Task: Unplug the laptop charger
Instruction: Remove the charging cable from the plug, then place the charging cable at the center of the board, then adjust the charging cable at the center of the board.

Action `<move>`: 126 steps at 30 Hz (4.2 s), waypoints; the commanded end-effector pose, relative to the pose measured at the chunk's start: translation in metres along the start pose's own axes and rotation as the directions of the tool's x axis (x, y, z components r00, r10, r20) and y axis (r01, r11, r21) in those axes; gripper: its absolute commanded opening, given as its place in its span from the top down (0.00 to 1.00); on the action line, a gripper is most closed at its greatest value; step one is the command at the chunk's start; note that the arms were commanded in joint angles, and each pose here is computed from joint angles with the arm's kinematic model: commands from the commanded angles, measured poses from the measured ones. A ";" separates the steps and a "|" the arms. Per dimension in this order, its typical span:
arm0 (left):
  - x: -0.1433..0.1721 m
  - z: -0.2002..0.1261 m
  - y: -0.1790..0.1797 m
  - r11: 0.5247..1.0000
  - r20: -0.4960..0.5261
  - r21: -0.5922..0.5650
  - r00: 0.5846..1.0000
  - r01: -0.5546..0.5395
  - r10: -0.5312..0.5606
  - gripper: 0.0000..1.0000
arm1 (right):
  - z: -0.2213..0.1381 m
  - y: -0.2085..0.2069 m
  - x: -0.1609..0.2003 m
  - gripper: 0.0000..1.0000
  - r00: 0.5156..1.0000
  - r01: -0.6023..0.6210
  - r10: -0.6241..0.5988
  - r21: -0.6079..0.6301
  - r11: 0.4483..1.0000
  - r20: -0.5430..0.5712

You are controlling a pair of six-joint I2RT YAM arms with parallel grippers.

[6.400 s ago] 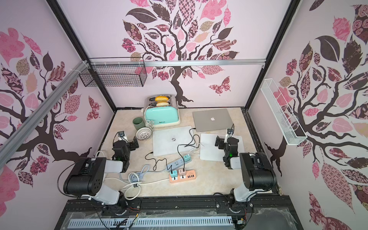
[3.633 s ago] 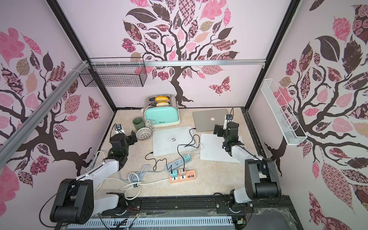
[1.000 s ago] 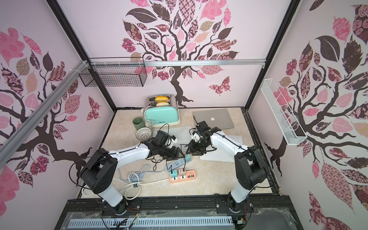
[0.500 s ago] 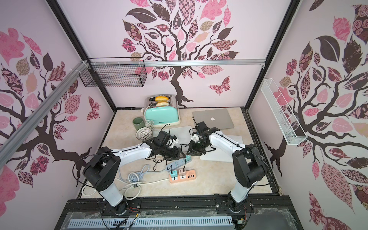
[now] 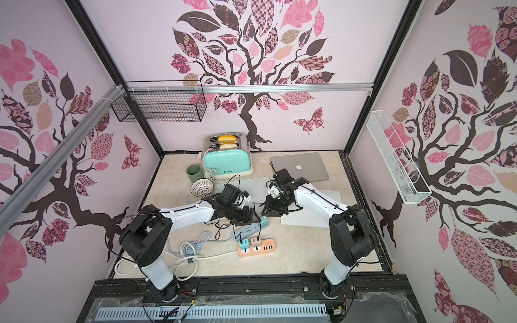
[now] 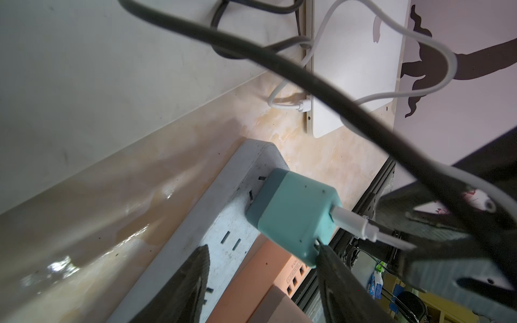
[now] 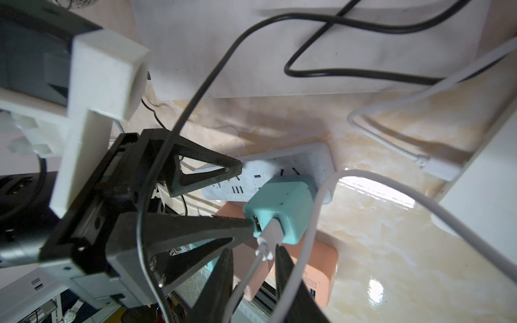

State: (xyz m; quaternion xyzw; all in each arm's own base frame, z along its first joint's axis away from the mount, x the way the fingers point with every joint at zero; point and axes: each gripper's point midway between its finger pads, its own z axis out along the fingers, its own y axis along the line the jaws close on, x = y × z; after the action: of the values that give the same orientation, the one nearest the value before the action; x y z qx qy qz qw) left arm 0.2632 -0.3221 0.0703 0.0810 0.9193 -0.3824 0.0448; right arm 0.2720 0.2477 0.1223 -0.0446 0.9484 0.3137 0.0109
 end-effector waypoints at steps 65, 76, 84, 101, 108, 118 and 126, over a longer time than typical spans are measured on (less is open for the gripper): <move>0.005 0.003 0.001 1.000 -0.032 -0.031 0.999 -0.005 0.004 0.33 | -0.017 -0.079 0.028 0.93 0.995 -0.039 0.066 0.305 0.951 -0.078; 0.004 -0.002 -0.003 1.000 -0.025 -0.027 1.000 -0.009 0.008 0.26 | 0.004 -0.103 0.043 0.84 0.977 -0.023 0.098 0.357 0.934 -0.192; 0.004 -0.013 -0.009 0.999 -0.007 -0.028 1.000 -0.027 0.026 0.23 | -0.023 -0.077 0.024 0.61 0.991 -0.012 0.055 0.335 0.942 -0.119; 0.018 -0.037 0.013 0.999 0.016 -0.041 1.000 0.028 -0.027 0.22 | -0.011 -0.040 -0.031 0.50 0.992 0.101 -0.082 0.205 0.974 -0.098; 0.020 -0.045 0.011 0.999 0.044 -0.047 0.999 0.026 -0.024 0.21 | 0.007 -0.060 -0.033 0.52 0.984 0.136 -0.101 0.249 0.959 -0.146; 0.026 -0.049 0.025 0.996 0.047 -0.074 0.998 0.055 -0.052 0.21 | 0.021 -0.073 -0.039 0.54 0.981 0.160 -0.116 0.313 0.936 -0.156; 0.026 -0.050 0.029 0.995 0.055 -0.073 0.996 0.072 -0.068 0.21 | 0.038 -0.075 -0.037 0.55 0.961 0.249 -0.182 0.356 0.901 -0.209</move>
State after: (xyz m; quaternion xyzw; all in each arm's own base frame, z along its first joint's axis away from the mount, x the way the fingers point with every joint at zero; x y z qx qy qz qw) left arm 0.2403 -0.2659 0.0785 0.0386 0.9346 -0.3503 0.0486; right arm 0.3050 0.2081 0.0457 -0.1486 0.9792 0.1295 -0.0490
